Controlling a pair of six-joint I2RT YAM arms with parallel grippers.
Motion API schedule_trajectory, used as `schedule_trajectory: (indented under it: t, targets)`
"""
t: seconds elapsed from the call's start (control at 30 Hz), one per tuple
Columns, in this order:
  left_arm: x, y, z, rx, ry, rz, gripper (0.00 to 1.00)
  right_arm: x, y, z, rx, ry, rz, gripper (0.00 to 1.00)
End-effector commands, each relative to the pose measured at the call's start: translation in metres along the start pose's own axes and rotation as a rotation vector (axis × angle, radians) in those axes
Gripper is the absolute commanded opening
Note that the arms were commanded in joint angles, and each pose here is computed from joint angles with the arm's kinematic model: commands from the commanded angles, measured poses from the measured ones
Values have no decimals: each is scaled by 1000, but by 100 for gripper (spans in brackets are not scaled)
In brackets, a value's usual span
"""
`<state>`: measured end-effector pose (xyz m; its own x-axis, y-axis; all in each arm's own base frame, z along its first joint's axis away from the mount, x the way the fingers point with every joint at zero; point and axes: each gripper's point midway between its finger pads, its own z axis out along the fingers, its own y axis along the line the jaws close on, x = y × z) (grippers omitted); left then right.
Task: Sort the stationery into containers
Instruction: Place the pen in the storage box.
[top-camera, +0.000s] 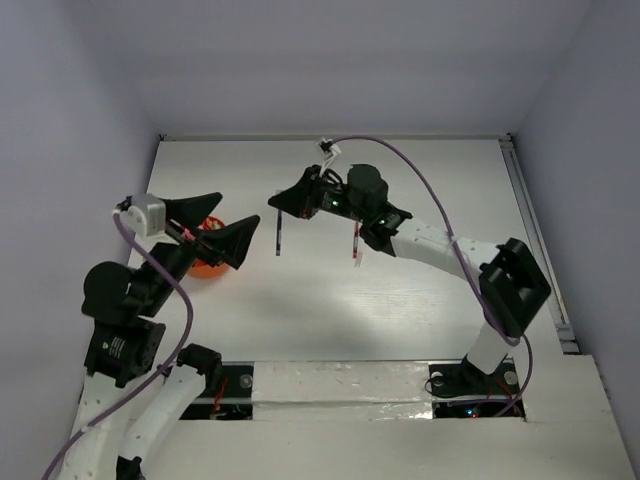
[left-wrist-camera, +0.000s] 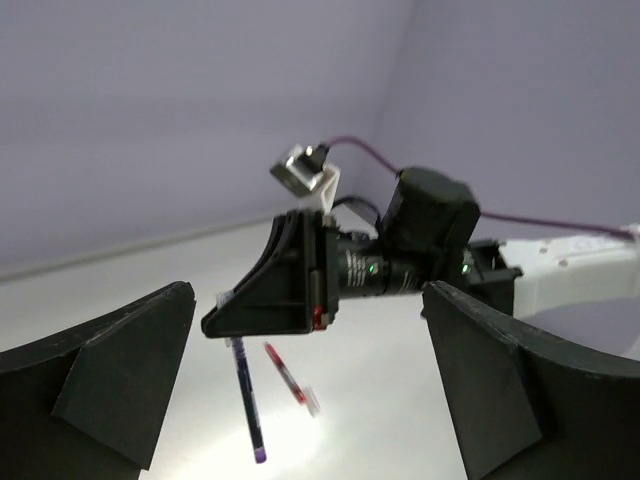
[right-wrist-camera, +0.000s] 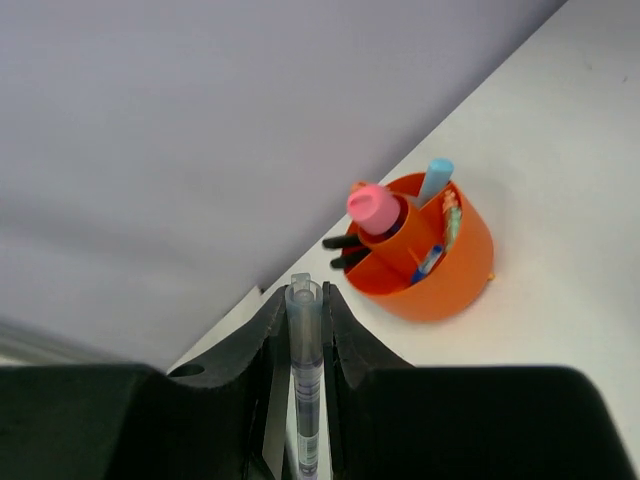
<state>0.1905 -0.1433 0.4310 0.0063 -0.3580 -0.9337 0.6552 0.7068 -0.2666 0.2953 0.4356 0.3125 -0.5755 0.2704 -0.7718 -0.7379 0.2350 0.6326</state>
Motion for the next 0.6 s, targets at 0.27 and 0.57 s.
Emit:
schedule_trajectory:
  t: [0.27, 0.57]
  targets:
    - [-19, 60, -17, -334, -137, 99, 99, 7, 19, 109, -68, -77, -130, 0]
    - [-5, 73, -17, -362, -179, 89, 99, 21, -18, 162, 41, -175, -202, 0]
